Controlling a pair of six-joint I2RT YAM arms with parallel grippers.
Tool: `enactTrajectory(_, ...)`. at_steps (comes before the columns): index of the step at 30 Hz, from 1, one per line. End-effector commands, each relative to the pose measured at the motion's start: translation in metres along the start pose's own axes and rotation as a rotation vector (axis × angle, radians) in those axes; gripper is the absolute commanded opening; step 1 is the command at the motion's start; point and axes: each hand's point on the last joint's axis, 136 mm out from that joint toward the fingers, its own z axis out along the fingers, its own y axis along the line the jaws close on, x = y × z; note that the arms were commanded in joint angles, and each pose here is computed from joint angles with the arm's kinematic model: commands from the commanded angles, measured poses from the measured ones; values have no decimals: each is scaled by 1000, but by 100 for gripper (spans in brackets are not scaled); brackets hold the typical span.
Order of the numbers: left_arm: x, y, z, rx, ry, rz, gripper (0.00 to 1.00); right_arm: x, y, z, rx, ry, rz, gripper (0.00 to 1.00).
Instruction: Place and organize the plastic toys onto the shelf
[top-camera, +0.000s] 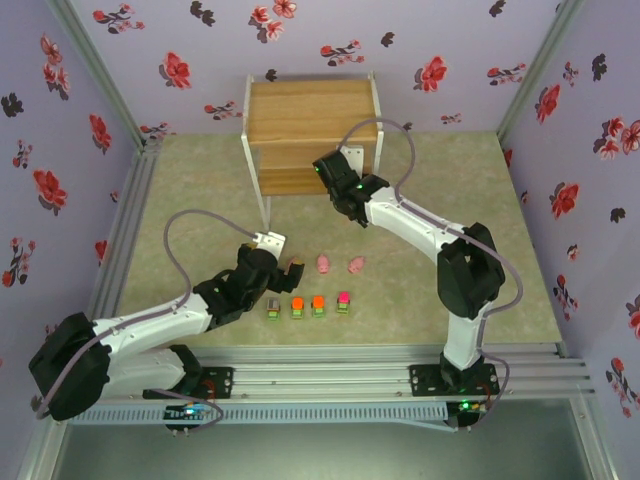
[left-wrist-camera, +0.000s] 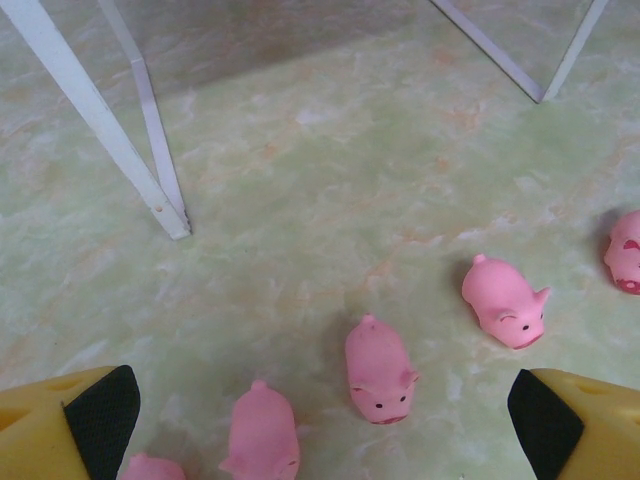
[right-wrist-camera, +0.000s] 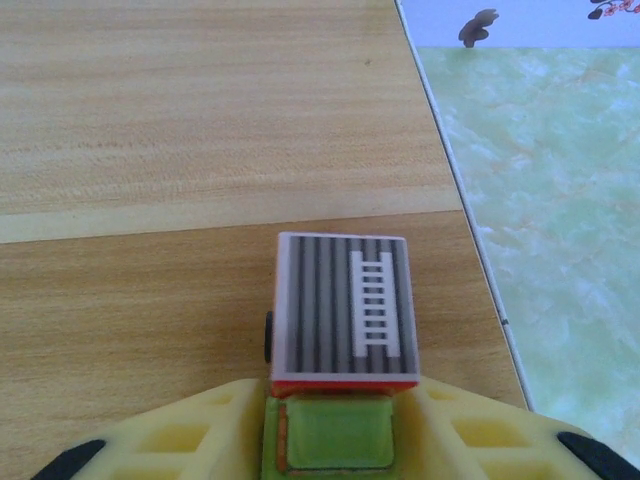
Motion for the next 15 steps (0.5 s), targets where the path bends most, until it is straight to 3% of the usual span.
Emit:
enactTrajectory(1,-15,-3,0,13,-29,-35,99,-9,-4,6,24,-17,2,19)
enactTrajectory(9,-16,-3,0,14,-32,-36,99,-16,-4,-1,10,-26,17,28)
enactTrajectory(15,-17,-3,-1,14,-34,-38,99,-22,-3,-12,-13,-40,31,29)
